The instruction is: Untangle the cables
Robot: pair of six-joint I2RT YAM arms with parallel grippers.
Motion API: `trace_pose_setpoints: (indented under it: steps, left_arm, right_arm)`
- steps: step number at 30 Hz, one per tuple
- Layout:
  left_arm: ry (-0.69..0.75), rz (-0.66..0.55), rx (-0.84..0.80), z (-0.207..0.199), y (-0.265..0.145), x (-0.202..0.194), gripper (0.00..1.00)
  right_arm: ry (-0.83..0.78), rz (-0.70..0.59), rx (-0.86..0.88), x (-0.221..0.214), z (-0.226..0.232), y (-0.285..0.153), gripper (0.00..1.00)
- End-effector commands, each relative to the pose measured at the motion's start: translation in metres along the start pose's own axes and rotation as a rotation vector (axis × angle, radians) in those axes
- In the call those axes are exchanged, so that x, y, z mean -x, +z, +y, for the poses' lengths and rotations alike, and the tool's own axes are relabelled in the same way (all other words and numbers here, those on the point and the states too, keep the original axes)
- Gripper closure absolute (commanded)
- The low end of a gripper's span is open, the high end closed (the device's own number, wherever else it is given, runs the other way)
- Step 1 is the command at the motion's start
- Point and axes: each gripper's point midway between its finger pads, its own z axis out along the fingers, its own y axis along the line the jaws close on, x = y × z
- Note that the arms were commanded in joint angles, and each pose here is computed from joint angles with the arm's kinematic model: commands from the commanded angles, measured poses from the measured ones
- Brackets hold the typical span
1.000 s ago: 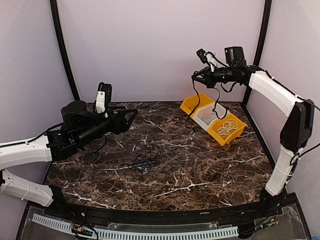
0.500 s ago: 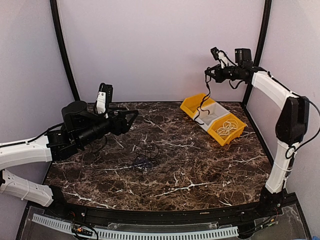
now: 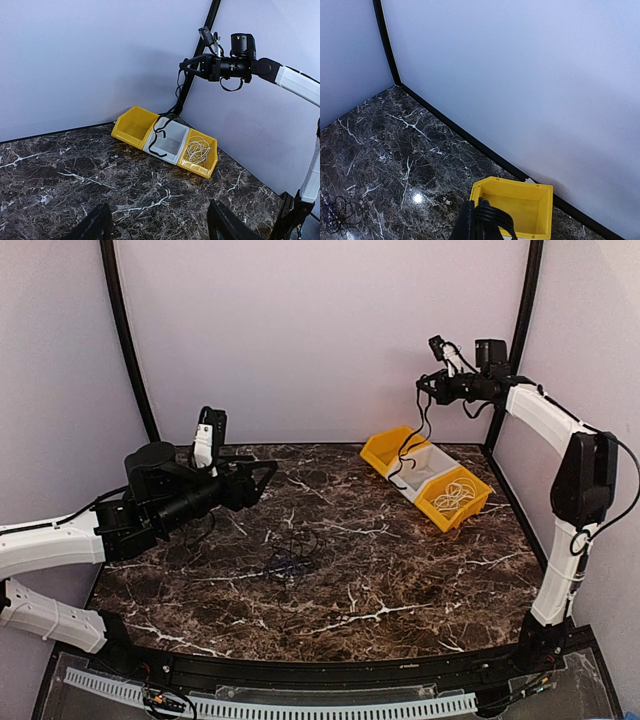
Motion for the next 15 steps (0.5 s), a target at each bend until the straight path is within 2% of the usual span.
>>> trace_pose_setpoints:
  steps: [1, 7, 15]
  left_arm:
    - [-0.017, -0.021, -0.016, -0.006, 0.001, 0.009, 0.32]
    - [-0.028, -0.018, -0.021, -0.006, 0.003, 0.007, 0.32]
    - [-0.038, -0.014, -0.026, -0.007, 0.004, 0.005, 0.32]
  right_arm:
    - [-0.045, -0.093, -0.048, 0.036, -0.012, -0.025, 1.0]
    - [-0.07, -0.126, -0.081, 0.049, -0.017, -0.039, 1.0]
    - [-0.013, -0.068, -0.079, 0.013, -0.032, -0.024, 1.0]
